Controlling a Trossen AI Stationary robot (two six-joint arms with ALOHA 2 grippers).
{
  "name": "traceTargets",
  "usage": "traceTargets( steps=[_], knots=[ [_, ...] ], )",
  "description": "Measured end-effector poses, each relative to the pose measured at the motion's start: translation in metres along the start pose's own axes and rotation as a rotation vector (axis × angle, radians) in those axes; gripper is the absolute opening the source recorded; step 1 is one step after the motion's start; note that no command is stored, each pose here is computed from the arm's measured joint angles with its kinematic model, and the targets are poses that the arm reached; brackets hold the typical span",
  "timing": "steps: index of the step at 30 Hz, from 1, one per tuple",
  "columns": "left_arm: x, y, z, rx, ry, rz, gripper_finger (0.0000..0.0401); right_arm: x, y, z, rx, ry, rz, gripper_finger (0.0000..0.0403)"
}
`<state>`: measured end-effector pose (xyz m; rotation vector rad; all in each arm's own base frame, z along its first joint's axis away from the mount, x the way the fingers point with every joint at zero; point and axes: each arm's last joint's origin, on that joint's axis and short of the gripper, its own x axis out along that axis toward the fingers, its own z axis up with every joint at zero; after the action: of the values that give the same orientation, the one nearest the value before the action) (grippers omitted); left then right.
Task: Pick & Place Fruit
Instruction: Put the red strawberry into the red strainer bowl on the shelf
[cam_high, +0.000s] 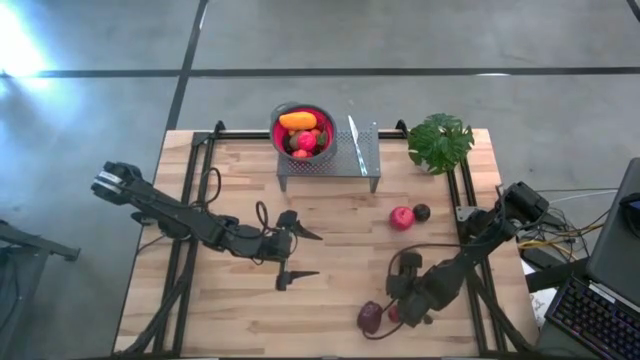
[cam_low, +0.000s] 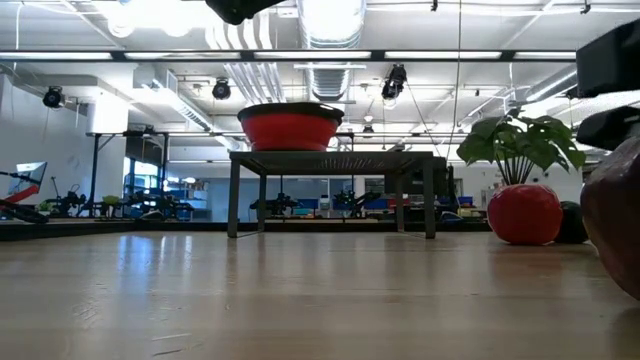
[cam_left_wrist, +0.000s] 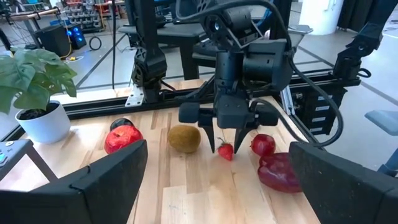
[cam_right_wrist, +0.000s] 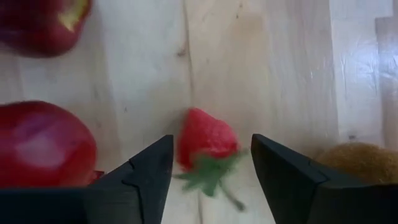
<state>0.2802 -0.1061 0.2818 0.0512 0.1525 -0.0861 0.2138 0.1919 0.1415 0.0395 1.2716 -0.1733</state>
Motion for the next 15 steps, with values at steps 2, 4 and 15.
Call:
traceTargets(
  steps=[2, 4, 15],
  knots=[
    [0.0, 0.0, 0.0001, 0.0, -0.001, 0.0, 0.0394, 0.0022, -0.0017, -0.0009, 0.002, 0.002, -0.003, 0.0199],
    [0.0, 0.0, 0.0003, -0.001, -0.003, 0.0, 0.0394, 0.0033, -0.0028, -0.0009, 0.002, 0.003, -0.005, 0.0187],
    [0.0006, 0.0021, 0.0003, 0.027, -0.002, 0.007, 0.0394, 0.0015, -0.0058, 0.0065, -0.056, -0.01, -0.004, 0.0121]
  ],
)
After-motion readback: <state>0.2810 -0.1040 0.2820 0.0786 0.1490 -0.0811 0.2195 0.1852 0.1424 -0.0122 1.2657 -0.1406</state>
